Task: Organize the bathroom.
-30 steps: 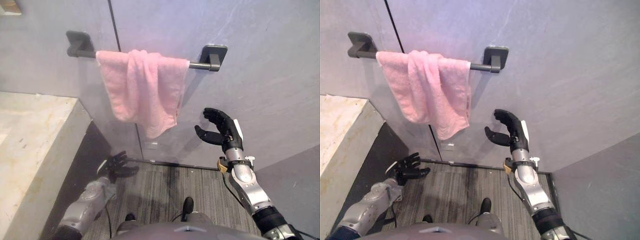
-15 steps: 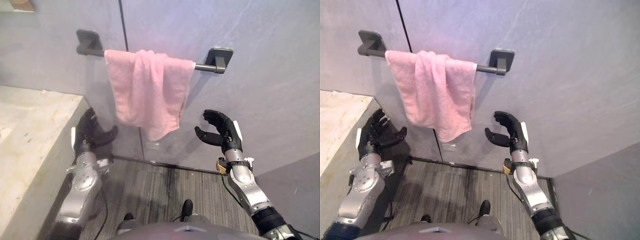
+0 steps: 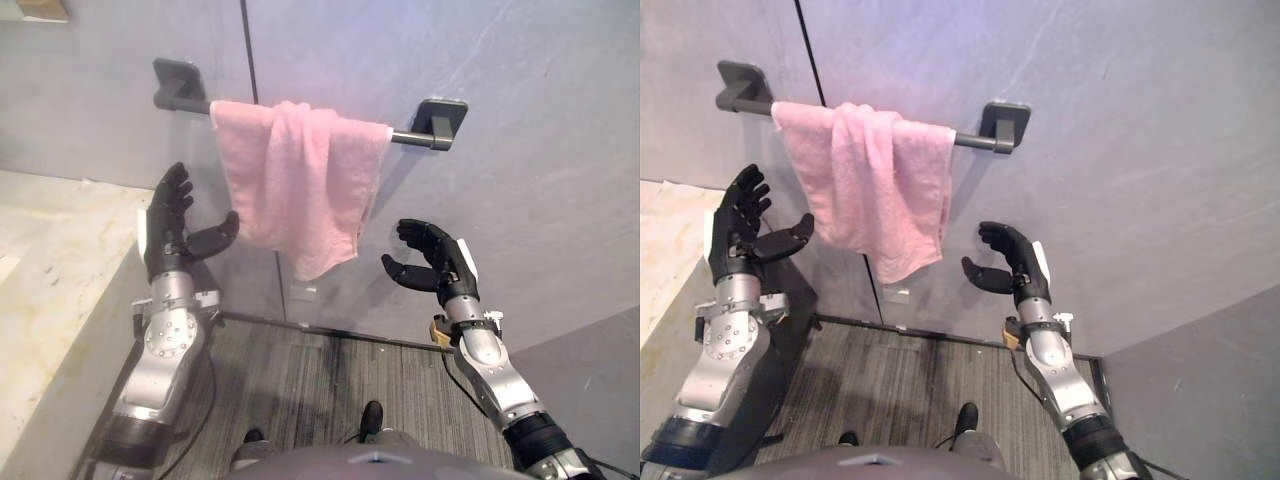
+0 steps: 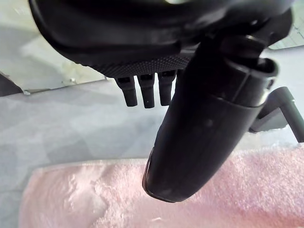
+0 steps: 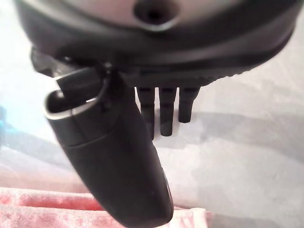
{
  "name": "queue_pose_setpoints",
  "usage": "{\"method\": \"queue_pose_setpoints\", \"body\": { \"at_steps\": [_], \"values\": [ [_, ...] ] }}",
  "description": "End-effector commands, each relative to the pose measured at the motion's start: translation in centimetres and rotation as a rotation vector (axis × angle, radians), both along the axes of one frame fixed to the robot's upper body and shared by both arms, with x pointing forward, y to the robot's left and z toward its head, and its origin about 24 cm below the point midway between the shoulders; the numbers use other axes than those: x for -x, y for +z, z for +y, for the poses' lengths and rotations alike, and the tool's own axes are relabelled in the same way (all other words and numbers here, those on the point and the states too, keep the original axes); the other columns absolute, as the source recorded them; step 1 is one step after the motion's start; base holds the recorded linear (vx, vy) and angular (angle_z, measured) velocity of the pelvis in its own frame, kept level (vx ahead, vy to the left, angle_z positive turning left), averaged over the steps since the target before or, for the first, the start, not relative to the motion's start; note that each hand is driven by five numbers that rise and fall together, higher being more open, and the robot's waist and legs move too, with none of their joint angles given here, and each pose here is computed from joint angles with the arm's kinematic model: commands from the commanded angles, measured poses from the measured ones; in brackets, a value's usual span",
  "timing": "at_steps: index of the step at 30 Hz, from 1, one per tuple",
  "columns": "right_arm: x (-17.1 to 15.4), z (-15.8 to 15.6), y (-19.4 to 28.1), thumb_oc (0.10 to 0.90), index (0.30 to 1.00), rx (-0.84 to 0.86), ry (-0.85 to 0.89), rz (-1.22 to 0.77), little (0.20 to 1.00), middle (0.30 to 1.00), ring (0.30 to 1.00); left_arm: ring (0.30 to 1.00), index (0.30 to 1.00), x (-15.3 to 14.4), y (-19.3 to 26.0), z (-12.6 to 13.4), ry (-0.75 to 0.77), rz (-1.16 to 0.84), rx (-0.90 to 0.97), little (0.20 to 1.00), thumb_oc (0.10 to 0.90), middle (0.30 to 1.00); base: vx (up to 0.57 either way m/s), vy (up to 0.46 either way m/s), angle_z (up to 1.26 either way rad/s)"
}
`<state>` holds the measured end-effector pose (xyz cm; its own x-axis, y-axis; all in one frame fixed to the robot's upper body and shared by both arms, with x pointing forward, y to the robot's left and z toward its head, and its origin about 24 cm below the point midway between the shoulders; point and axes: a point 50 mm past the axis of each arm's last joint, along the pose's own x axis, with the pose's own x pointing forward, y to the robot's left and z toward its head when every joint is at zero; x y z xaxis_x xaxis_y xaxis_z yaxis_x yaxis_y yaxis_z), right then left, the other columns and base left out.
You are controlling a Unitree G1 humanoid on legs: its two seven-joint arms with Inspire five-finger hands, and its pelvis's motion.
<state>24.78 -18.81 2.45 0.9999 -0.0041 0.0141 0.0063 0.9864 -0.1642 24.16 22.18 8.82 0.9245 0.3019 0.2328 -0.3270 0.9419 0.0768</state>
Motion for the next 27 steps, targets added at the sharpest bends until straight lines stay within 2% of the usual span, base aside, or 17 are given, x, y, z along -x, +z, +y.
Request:
{"method": "queue_pose_setpoints", "body": {
  "at_steps": [1, 6, 15, 16, 17, 18, 19, 20, 21, 22, 27],
  "values": [
    [-4.2, 2.7, 9.7, 0.8, 0.9, -0.025, 0.159, -0.418, 0.9, 0.9, 0.9, 0.9, 0.9, -1.2, 7.0, -1.9, -0.2, -0.357, -0.066, 0.9, 0.8, 0.9, 0.04, 0.028, -0.01],
    [-4.1, 2.9, 8.9, 0.8, 0.9, -0.023, 0.184, -0.376, 0.9, 0.9, 0.9, 0.9, 0.9, -1.5, 7.3, -2.1, -0.248, -0.37, -0.085, 0.9, 0.8, 0.9, 0.05, 0.027, -0.01],
    [-3.6, 3.0, 7.5, 0.8, 0.9, -0.031, 0.214, -0.326, 0.9, 0.9, 0.9, 0.9, 0.9, -2.1, 8.1, -0.7, -0.205, -0.389, -0.132, 0.9, 0.8, 0.9, 0.06, 0.02, -0.03],
    [-3.5, 3.1, 7.3, 0.8, 0.9, -0.031, 0.215, -0.321, 0.9, 0.9, 0.9, 0.825, 0.825, -2.1, 8.2, -0.6, -0.214, -0.388, -0.132, 0.825, 0.75, 0.825, 0.05, 0.021, -0.04],
    [-3.5, 3.1, 7.3, 0.8, 0.9, -0.031, 0.216, -0.321, 0.9, 0.9, 0.9, 0.782, 0.782, -2.1, 8.2, -0.6, -0.216, -0.386, -0.131, 0.782, 0.722, 0.782, 0.05, 0.02, -0.04],
    [-3.4, 3.1, 7.2, 0.8, 0.9, -0.031, 0.216, -0.318, 0.9, 0.9, 0.9, 0.752, 0.752, -2.1, 8.2, -0.5, -0.222, -0.382, -0.128, 0.752, 0.701, 0.752, 0.0, 0.0, 0.0],
    [-3.4, 3.1, 7.2, 0.8, 0.9, -0.031, 0.216, -0.318, 0.9, 0.9, 0.9, 0.752, 0.752, -2.1, 8.2, -0.5, -0.222, -0.382, -0.127, 0.752, 0.701, 0.752, 0.03, 0.019, -0.03],
    [-3.3, 3.2, 7.1, 0.8, 0.9, -0.027, 0.217, -0.315, 0.9, 0.9, 0.9, 0.559, 0.559, -2.1, 8.1, -0.6, -0.233, -0.378, -0.113, 0.559, 0.573, 0.559, 0.03, 0.019, -0.03],
    [-3.3, 3.2, 7.1, 0.8, 0.9, -0.027, 0.218, -0.313, 0.9, 0.9, 0.9, 0.491, 0.491, -2.1, 8.1, -0.6, -0.237, -0.377, -0.118, 0.491, 0.527, 0.491, 0.05, 0.025, -0.05],
    [-3.3, 3.2, 7.0, 0.8, 0.9, -0.027, 0.217, -0.312, 0.9, 0.9, 0.9, 0.3, 0.3, -2.2, 8.2, -0.7, -0.243, -0.376, -0.116, 0.3, 0.4, 0.3, 0.04, 0.014, -0.07],
    [-3.2, 3.1, 7.0, 0.8, 0.9, -0.028, 0.214, -0.318, 0.9, 0.9, 0.9, 0.3, 0.3, -2.1, 8.1, -0.8, -0.247, -0.374, -0.112, 0.3, 0.4, 0.3, 0.01, 0.006, -0.02]
  ]
}}
